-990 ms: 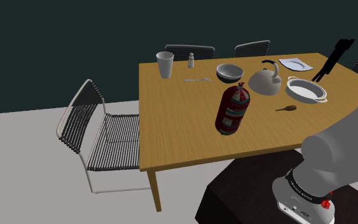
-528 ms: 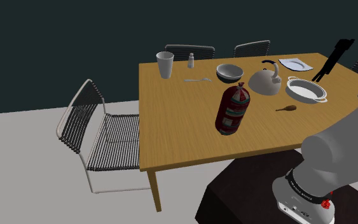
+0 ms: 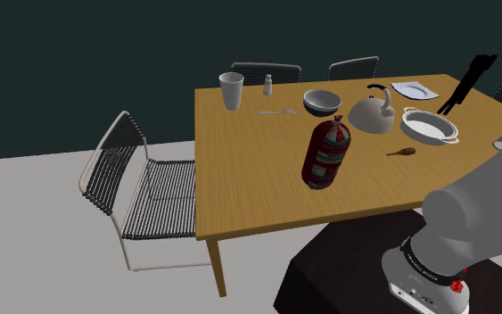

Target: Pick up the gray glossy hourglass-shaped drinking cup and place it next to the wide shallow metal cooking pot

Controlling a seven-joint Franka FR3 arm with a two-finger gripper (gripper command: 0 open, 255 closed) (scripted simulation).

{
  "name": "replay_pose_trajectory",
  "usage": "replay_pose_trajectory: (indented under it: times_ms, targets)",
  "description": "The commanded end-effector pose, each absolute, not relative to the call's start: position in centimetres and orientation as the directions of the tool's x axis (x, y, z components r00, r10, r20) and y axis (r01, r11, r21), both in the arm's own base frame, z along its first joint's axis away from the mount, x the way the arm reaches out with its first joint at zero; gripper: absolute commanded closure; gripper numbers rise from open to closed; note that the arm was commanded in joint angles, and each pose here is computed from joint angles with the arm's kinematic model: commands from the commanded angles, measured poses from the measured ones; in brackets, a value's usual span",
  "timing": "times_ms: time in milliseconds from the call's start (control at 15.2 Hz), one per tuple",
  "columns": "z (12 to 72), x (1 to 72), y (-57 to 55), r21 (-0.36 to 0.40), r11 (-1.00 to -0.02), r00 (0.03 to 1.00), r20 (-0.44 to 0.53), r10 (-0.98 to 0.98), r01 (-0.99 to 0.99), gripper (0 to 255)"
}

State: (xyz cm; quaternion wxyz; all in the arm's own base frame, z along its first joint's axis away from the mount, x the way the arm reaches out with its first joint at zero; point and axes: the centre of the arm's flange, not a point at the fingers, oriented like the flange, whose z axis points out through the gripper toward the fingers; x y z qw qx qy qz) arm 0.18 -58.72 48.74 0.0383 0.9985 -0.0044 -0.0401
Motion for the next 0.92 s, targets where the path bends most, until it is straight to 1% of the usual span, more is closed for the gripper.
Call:
replay_pose_trajectory:
  times_ms: [0,858]
  targets:
    - [47.7,0.2,-58.7,0.078,-0.997,0.997,-0.08,-0.012,-0.006,255]
    - [40.8,0.2,-58.7,0.078,-0.997,0.997,-0.08,-0.012,-0.006,255]
